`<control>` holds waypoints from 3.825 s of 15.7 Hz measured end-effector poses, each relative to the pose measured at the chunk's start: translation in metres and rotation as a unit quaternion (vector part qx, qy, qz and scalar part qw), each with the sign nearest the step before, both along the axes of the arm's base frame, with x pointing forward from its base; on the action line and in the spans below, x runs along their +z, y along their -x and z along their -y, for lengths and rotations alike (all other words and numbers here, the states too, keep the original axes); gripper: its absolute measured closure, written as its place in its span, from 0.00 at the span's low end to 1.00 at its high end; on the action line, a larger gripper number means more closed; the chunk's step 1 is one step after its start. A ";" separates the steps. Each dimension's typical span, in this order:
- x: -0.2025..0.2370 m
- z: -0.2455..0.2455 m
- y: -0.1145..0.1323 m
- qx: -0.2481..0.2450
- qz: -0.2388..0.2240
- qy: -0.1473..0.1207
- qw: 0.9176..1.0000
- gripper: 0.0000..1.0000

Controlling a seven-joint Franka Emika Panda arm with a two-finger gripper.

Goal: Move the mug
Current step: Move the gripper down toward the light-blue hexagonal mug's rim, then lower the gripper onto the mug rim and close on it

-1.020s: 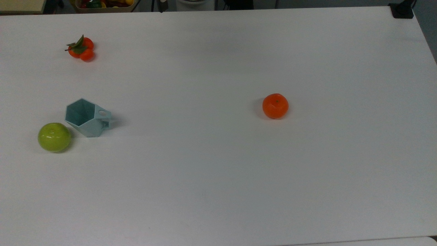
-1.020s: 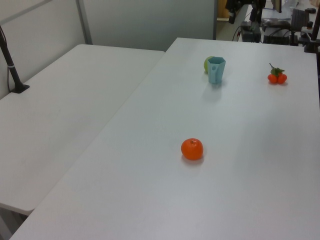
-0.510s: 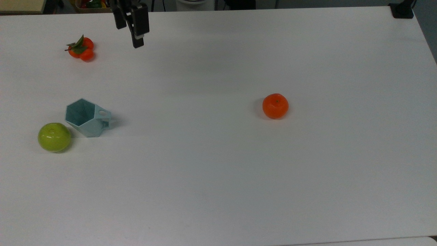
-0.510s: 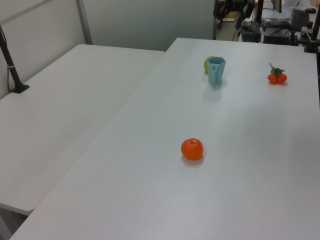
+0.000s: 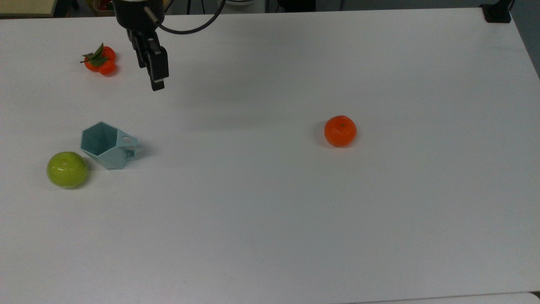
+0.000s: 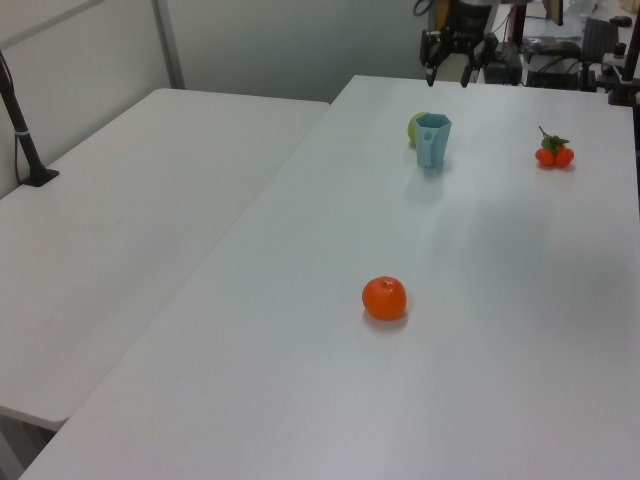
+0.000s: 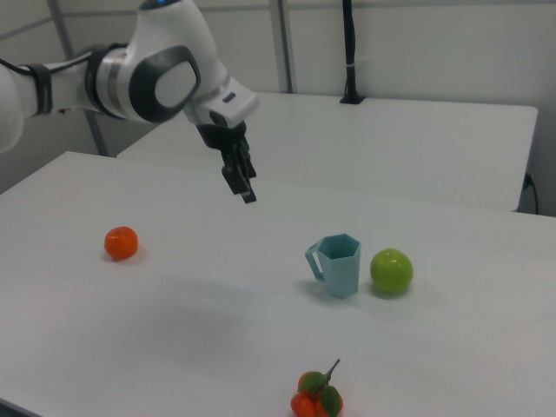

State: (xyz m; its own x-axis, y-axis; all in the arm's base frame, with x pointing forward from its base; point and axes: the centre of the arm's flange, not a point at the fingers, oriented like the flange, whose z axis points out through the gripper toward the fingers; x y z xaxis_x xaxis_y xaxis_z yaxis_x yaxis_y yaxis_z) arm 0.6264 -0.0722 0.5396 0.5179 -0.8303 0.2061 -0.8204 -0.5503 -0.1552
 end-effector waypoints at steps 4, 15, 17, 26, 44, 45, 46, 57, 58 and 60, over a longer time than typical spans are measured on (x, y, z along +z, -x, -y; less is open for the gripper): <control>-0.038 0.006 -0.004 -0.023 0.011 -0.004 1.000 0.30; -0.111 0.036 -0.027 -0.083 0.031 -0.008 0.996 0.30; -0.123 0.042 -0.029 -0.089 0.029 -0.007 0.996 0.30; -0.159 0.054 -0.036 -0.086 0.023 0.012 0.996 0.30; -0.185 0.071 -0.038 -0.084 0.020 0.031 0.996 0.41; -0.186 0.072 -0.037 -0.084 0.020 0.032 0.996 0.47; -0.186 0.073 -0.037 -0.083 0.020 0.034 0.996 0.48; -0.199 0.073 -0.037 -0.069 0.007 0.052 0.996 0.55; -0.201 0.073 -0.037 -0.068 0.006 0.053 0.996 0.55; -0.203 0.073 -0.037 -0.066 0.004 0.055 0.996 0.55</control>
